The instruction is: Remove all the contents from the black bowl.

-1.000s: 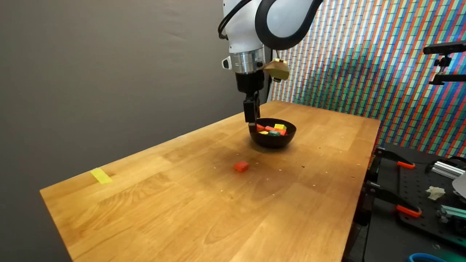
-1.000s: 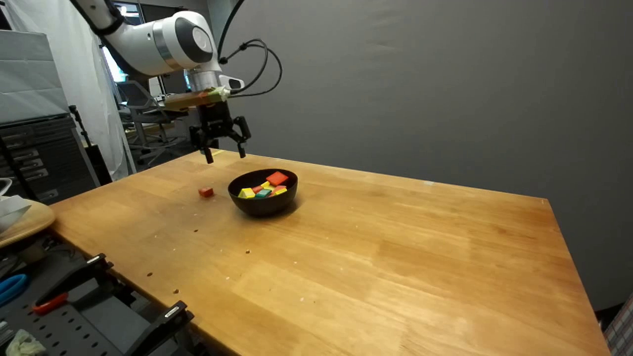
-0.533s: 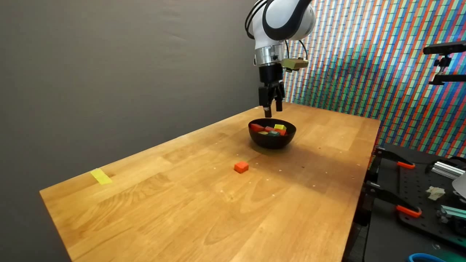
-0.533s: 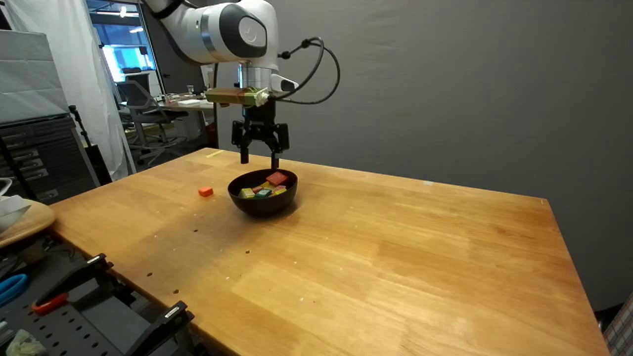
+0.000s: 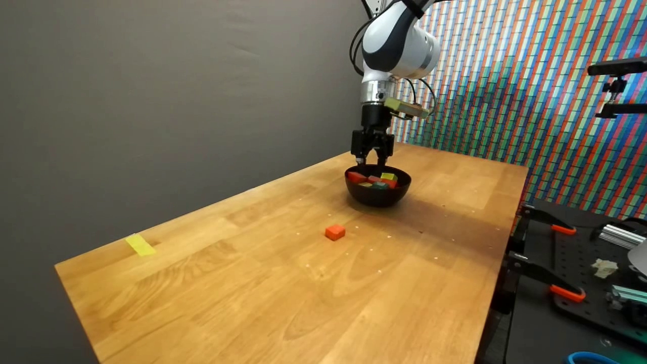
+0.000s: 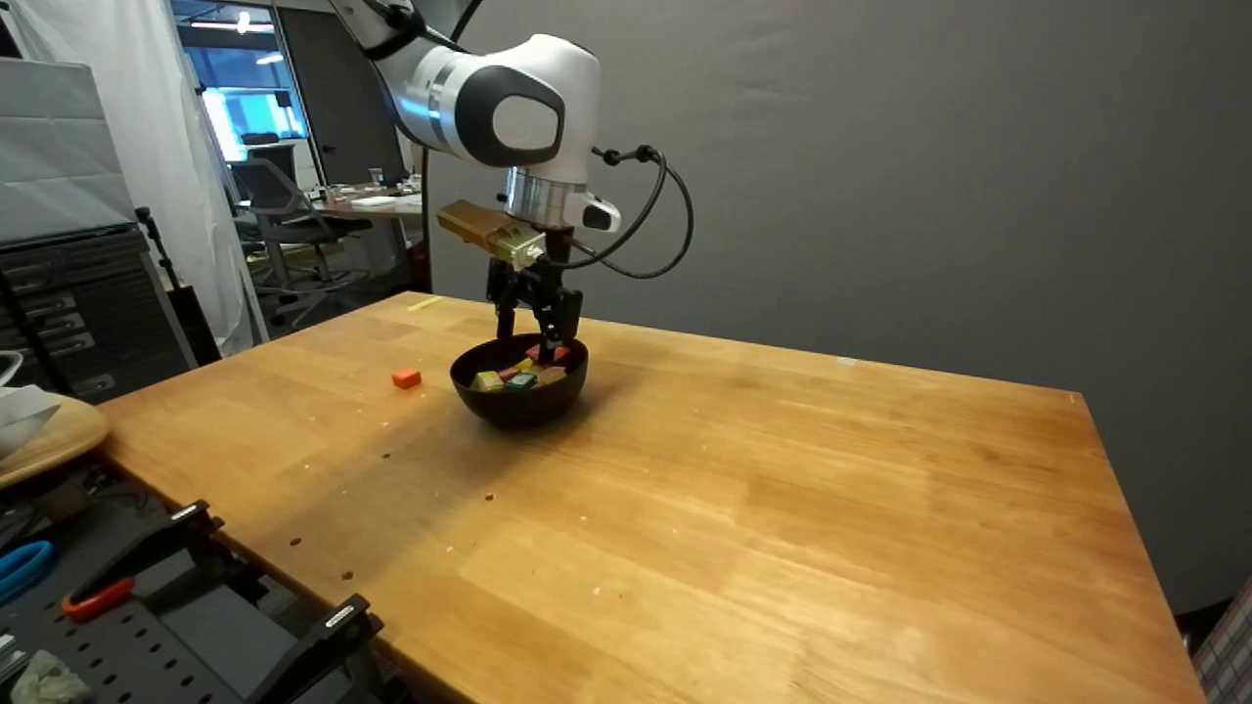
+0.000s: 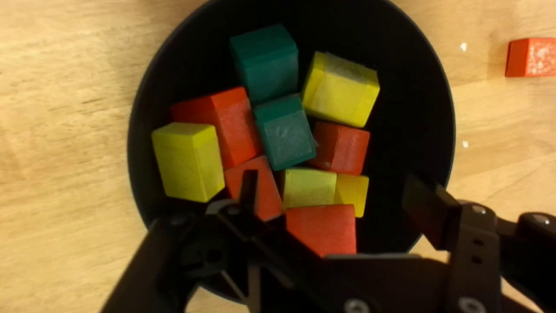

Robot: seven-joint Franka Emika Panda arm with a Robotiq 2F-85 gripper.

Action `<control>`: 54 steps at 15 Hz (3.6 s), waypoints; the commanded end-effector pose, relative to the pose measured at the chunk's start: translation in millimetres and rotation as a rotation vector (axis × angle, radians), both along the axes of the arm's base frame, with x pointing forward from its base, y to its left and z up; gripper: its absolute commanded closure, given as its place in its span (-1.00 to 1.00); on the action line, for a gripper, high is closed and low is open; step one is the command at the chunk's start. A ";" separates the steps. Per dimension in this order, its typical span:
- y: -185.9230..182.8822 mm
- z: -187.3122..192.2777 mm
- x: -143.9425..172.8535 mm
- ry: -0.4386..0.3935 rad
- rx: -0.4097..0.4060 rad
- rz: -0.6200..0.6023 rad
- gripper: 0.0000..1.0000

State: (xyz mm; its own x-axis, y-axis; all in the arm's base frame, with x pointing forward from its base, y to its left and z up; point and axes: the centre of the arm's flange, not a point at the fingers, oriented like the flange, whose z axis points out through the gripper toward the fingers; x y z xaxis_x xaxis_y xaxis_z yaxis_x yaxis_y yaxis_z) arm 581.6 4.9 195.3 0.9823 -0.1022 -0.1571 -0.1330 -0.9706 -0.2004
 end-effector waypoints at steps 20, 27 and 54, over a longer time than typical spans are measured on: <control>-2.8 6.7 14.0 -0.228 -0.071 0.020 -0.56; -10.2 34.9 -6.0 -0.265 0.028 0.015 -0.56; -23.3 -4.3 -14.0 -0.207 -0.007 -0.037 -0.47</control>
